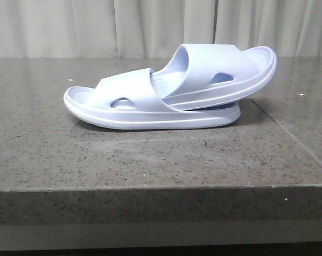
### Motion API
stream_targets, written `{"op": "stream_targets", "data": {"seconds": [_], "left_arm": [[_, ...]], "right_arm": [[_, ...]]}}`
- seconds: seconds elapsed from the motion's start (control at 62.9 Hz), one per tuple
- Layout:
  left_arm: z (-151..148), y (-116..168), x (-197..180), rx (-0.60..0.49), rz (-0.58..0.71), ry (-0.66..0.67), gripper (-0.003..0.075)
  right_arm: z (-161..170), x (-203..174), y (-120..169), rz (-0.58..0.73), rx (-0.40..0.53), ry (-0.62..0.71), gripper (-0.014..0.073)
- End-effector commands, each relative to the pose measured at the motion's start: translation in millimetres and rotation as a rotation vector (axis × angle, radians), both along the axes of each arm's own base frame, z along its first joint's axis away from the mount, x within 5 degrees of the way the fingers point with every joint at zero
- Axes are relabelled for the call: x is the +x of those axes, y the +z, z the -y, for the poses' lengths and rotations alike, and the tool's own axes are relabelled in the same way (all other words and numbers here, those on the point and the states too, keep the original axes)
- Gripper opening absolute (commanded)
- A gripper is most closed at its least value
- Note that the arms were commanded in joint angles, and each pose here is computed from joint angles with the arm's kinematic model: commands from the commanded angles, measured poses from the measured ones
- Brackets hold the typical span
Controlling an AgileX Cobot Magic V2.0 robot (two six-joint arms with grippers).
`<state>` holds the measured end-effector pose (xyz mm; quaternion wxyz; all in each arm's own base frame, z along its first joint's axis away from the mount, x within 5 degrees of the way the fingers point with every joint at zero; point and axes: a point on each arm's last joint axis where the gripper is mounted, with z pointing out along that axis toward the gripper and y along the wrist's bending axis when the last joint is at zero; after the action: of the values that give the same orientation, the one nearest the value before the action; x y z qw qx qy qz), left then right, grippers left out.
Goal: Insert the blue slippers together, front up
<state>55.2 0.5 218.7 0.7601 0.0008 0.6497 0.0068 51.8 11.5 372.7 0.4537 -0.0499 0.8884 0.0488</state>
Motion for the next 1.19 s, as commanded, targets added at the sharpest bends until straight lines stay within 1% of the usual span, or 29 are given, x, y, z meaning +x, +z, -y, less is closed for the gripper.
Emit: {"op": "stream_targets", "data": {"seconds": [0.0,0.08,0.159,0.334,0.493,0.605,0.732,0.843,0.891,1.177], "left_arm": [[0,6,-3,-0.009,0.093,-0.007,-0.002],[0,6,-3,-0.009,0.093,-0.007,-0.002],[0,6,-3,-0.009,0.093,-0.007,-0.002],[0,6,-3,-0.009,0.093,-0.007,-0.002],[0,6,-3,-0.009,0.093,-0.007,-0.002],[0,6,-3,-0.009,0.093,-0.007,-0.002],[0,6,-3,-0.009,0.093,-0.007,-0.002],[0,6,-3,-0.009,0.093,-0.007,-0.002],[0,6,-3,-0.009,0.091,-0.007,-0.002],[0,6,-3,-0.009,0.093,-0.007,-0.002]], "right_arm": [[1,5,8,0.127,-0.007,-0.002,-0.0068],[0,10,-1,0.221,0.0,0.008,-0.0068],[0,14,-13,0.349,0.011,0.006,-0.0068],[3,14,-59,0.564,0.035,-0.028,-0.0068],[6,7,-99,0.692,0.04,-0.067,-0.0068],[8,3,-124,0.73,0.037,-0.088,-0.0068],[9,1,-143,0.766,0.034,-0.108,-0.0068],[11,3,-161,0.771,0.027,-0.132,-0.0068],[11,3,-162,0.754,0.025,-0.132,-0.0068],[10,3,-162,0.754,0.03,-0.121,-0.0068]]}}
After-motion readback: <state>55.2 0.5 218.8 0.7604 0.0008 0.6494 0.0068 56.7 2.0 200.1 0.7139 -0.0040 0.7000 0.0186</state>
